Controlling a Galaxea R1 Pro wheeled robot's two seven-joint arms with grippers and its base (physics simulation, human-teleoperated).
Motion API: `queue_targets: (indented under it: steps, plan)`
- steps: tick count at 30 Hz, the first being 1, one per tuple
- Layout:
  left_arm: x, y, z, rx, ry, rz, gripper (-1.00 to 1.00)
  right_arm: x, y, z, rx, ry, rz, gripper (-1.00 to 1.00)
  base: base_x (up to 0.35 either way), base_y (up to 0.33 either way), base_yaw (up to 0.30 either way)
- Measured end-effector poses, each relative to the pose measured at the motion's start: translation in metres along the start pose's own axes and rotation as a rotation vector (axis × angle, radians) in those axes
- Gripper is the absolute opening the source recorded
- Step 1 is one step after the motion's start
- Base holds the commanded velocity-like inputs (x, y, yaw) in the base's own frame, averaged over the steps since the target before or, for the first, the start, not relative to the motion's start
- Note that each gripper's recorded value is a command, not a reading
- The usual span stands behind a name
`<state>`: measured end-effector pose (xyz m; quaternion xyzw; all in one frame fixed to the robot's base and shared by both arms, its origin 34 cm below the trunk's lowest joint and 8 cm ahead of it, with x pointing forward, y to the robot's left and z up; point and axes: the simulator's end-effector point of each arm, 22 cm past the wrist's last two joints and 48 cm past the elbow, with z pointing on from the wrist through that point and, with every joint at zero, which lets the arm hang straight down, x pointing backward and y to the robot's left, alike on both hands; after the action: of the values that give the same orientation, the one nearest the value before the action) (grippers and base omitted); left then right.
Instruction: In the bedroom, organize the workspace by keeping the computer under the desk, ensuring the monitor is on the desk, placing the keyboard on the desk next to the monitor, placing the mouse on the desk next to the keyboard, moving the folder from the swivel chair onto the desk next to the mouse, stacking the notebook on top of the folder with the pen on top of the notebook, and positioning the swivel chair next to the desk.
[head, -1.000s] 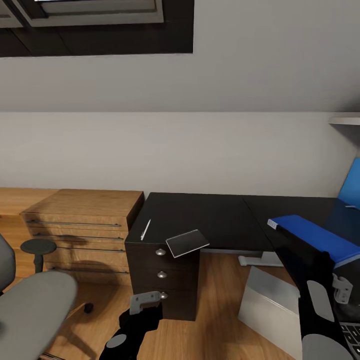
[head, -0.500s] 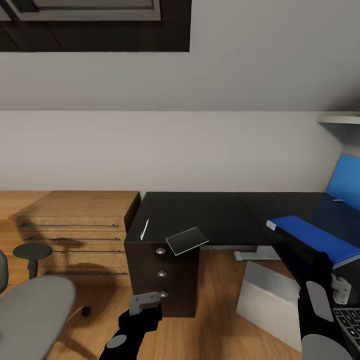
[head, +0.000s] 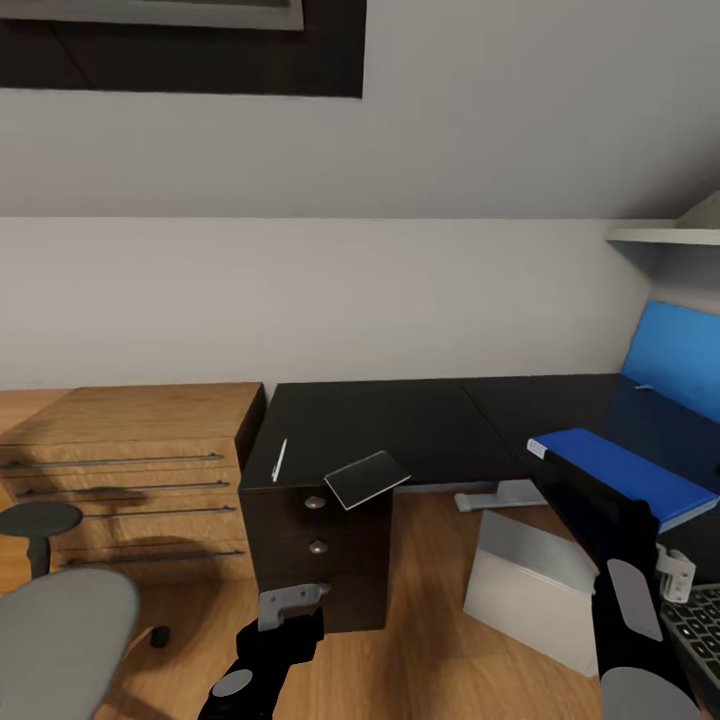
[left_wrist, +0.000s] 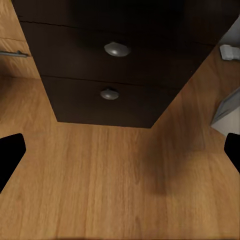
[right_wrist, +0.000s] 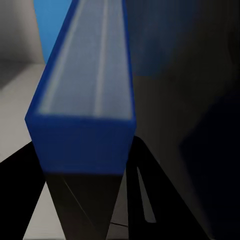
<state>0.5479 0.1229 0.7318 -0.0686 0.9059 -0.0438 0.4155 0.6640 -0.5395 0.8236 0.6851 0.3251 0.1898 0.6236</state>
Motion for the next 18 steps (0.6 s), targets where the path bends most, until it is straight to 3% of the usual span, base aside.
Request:
queue_targets:
  steps: [8, 18]
  plan:
    - [0.0004, -0.0012, 0.0000, 0.004, 0.001, -0.001, 1.00, 0.0018, 0.0003, -0.0005, -0.002, 0.004, -0.002, -1.00, 0.012, 0.037, -0.011]
    - [0.0018, -0.0014, 0.0003, 0.003, 0.005, -0.001, 1.00, 0.0020, 0.0009, -0.0004, -0.004, 0.005, -0.001, -1.00, 0.156, 0.070, 0.000]
